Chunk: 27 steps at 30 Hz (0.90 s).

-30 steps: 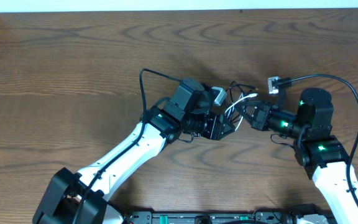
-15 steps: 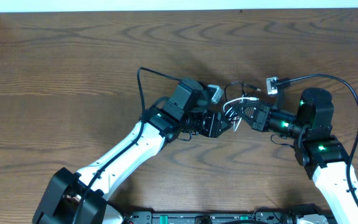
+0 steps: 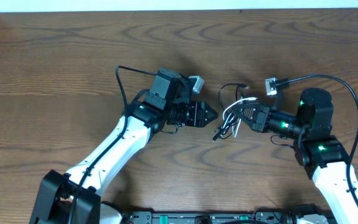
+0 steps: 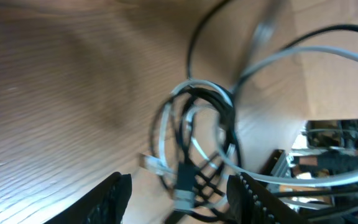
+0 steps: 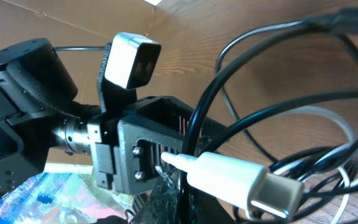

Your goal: Untangle cables

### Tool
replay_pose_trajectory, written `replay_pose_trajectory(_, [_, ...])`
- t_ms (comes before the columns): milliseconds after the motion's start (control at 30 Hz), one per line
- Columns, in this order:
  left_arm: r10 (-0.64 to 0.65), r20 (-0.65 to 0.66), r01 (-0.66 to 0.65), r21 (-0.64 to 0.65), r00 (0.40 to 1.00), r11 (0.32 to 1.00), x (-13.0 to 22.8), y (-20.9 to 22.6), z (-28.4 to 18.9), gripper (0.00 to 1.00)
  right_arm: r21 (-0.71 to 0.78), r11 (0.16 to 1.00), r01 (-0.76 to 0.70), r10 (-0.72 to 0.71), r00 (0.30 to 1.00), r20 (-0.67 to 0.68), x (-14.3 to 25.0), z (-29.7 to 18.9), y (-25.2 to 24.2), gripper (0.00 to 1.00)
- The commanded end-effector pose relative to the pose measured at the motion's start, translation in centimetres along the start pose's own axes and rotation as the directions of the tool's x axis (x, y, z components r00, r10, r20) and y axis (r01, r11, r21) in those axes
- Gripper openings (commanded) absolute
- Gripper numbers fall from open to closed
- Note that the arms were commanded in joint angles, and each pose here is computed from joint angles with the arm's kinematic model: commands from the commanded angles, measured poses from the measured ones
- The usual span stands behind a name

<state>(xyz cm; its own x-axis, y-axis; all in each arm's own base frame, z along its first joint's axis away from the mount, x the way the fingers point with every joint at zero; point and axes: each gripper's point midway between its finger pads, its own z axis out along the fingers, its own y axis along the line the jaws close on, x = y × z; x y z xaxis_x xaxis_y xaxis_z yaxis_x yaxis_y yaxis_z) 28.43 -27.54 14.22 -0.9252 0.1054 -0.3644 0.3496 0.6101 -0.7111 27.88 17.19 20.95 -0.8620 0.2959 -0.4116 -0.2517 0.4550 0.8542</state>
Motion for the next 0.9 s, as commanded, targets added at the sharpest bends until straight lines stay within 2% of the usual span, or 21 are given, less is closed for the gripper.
replay_pose_trajectory(0, [0.039,-0.010,-0.039,0.069,0.999,0.997,0.3,-2.4,0.1,0.54,-0.025,1.000,-0.006,0.006,1.000,-0.016,0.2,-0.1,0.5,0.01])
replay_pose_trajectory(400, [0.105,-0.023,-0.104,0.043,0.994,0.994,1.6,-3.9,1.8,0.54,-0.060,0.998,-0.022,0.019,0.999,-0.046,0.7,-0.1,1.1,0.01])
replay_pose_trajectory(600, [0.041,-0.033,-0.040,0.040,0.999,0.998,1.9,-3.8,1.9,0.54,-0.060,0.998,-0.021,0.018,0.999,-0.046,0.7,-0.1,1.1,0.01])
replay_pose_trajectory(867, [0.045,-0.046,-0.044,0.013,0.998,0.999,2.5,-3.5,2.7,0.53,-0.069,0.997,-0.021,0.018,0.998,-0.053,0.8,-0.1,1.3,0.01])
